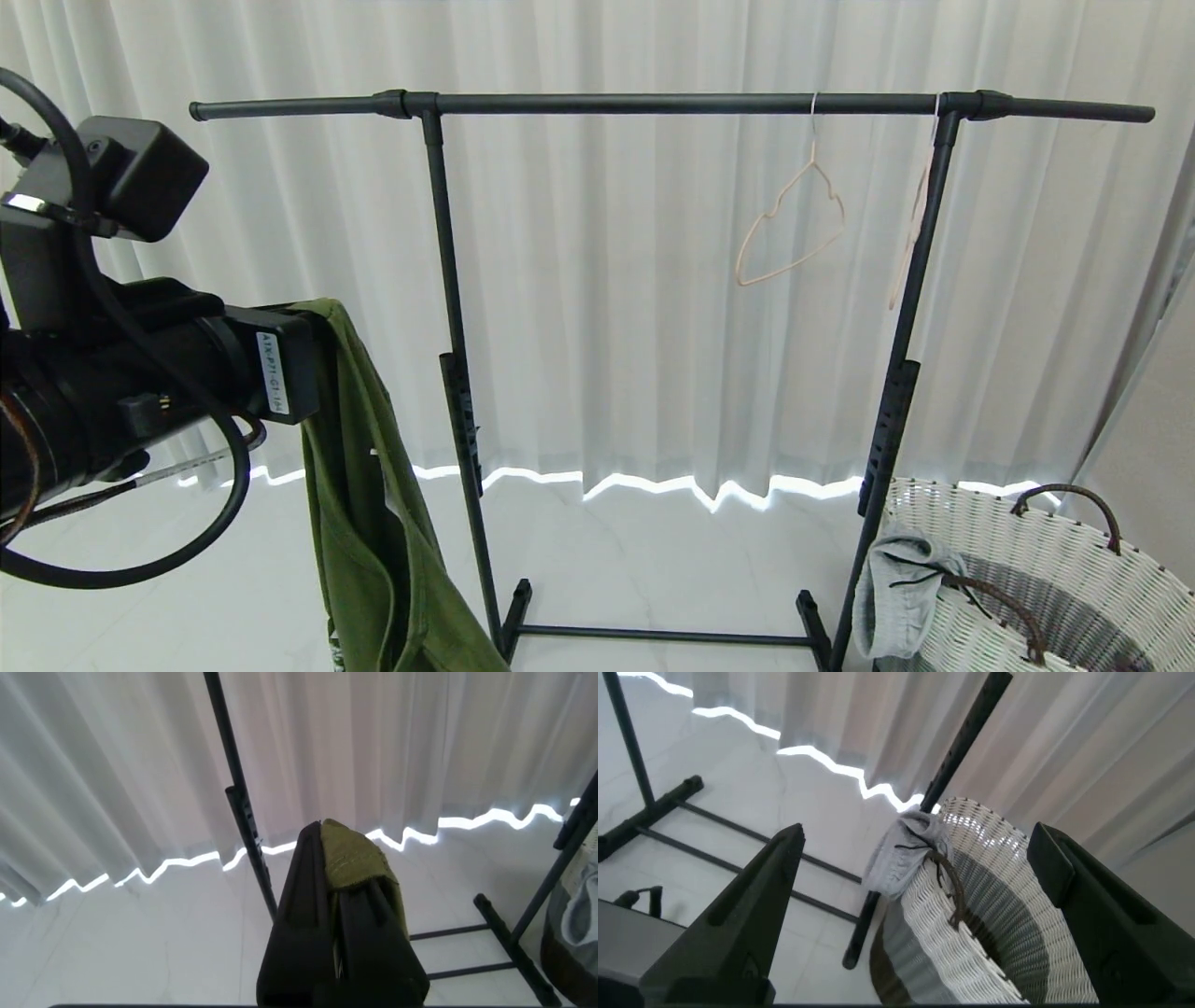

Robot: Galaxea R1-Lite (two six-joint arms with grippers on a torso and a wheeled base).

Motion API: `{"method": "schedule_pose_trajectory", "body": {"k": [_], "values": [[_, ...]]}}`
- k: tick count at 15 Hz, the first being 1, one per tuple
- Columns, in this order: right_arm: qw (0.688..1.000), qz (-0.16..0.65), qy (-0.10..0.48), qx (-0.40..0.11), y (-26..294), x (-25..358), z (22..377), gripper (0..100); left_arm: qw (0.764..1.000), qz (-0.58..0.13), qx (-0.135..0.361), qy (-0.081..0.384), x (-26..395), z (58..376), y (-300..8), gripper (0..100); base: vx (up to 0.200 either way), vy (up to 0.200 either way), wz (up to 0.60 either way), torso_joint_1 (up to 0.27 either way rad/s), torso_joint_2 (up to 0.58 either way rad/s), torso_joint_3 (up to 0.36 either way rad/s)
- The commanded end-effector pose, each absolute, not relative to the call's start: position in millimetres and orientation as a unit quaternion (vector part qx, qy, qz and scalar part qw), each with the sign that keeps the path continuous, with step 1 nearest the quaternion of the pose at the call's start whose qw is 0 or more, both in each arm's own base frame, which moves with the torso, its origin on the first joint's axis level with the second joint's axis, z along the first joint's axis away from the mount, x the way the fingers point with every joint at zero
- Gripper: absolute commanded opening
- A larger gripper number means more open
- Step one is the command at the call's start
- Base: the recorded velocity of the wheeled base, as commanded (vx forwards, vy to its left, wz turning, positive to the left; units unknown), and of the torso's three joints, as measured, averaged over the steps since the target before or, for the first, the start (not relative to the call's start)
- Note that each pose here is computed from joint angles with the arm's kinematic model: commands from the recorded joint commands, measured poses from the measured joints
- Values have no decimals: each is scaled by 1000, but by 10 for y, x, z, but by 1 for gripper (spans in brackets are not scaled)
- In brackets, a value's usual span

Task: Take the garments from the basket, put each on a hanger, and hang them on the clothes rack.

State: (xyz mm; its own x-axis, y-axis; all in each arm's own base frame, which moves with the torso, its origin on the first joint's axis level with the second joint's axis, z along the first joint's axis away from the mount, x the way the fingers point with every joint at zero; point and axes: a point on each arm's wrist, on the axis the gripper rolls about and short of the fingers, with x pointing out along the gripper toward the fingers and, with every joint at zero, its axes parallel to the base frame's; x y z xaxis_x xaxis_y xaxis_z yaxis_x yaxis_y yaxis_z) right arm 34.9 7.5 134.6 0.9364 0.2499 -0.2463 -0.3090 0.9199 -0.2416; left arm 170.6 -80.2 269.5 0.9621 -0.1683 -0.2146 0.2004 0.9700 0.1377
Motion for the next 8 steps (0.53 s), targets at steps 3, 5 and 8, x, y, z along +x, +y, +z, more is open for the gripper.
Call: {"method": "schedule_pose_trajectory", "body": {"k": [3,5,8], "values": [[974,144,109,-138,75,346,1327,100,988,-93,79,99,1703,2702,-800,0,0,0,0,137,-364,-201],[974,143,107,-138,74,343,1333,100,988,-93,79,99,1703,2702,-800,0,0,0,0,85,-461,-246],[974,143,107,-138,73,340,1329,100,988,-93,78,99,1699,2705,-798,0,0,0,0,221,-473,-251]]}}
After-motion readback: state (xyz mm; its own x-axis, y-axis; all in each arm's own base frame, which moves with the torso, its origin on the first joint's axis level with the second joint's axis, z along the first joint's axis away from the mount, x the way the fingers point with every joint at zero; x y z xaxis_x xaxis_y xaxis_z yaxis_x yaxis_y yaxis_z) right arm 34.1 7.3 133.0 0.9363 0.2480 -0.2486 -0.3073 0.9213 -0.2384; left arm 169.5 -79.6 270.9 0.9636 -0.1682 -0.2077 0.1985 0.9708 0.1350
